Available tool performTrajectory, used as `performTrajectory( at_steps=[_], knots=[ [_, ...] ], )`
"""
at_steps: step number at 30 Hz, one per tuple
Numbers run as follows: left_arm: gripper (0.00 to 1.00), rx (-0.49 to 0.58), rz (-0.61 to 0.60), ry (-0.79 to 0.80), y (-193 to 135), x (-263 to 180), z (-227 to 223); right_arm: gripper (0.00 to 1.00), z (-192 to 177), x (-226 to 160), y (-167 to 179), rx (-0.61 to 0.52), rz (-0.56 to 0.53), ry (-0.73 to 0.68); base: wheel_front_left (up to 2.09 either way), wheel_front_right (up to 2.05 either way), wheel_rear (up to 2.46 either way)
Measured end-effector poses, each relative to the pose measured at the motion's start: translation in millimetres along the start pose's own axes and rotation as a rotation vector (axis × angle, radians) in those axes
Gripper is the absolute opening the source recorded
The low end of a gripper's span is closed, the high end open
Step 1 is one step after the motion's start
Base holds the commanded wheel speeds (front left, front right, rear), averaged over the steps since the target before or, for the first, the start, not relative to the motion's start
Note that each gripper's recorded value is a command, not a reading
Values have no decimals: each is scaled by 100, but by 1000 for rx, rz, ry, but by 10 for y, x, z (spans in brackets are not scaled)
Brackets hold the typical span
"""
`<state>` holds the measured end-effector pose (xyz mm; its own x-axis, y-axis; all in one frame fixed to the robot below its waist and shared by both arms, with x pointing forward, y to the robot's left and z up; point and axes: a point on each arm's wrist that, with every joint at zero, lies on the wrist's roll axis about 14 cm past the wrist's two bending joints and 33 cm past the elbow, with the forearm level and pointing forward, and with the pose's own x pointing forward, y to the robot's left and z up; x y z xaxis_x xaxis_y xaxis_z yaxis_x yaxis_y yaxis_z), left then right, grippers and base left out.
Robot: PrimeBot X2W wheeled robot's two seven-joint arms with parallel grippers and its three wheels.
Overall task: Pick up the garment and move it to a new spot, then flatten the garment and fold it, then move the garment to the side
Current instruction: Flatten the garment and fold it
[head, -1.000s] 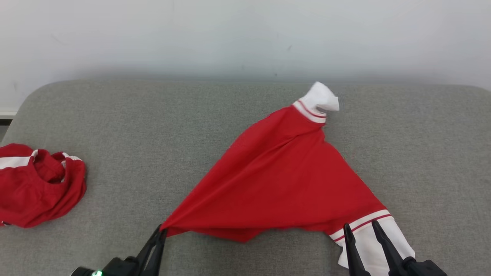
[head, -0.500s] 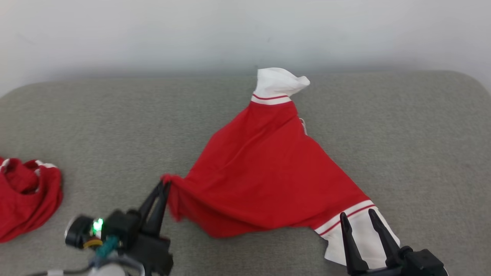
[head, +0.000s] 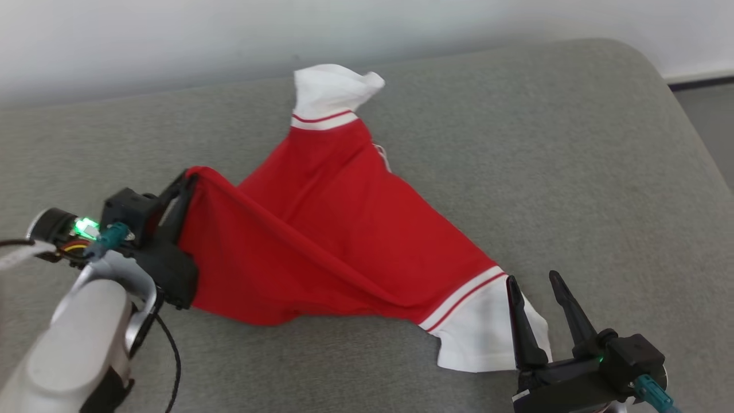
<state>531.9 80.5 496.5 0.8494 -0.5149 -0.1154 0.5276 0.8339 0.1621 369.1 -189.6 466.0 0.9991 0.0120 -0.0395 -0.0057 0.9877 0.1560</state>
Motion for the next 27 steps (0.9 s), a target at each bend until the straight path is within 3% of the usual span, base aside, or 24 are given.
performTrajectory(
  at_steps=[7,8,9,18,27],
  knots=[
    [0,-35,-63,68,-114,267,-282,100,-94,-49,-185,-1,-60,34,0,0,0],
    [32,-42,-63,67,-118,279,-299,100,-102,-53,-194,0,-64,37,0,0,0],
    [100,-44,-64,62,-117,283,-294,100,-113,-57,-195,0,-64,40,0,0,0],
    [100,-102,10,-34,54,80,-29,100,-119,-81,-127,7,-44,38,0,0,0],
    [100,-196,128,-73,-55,-651,-124,100,-73,-126,-7,3,-4,20,0,0,0]
  ],
)
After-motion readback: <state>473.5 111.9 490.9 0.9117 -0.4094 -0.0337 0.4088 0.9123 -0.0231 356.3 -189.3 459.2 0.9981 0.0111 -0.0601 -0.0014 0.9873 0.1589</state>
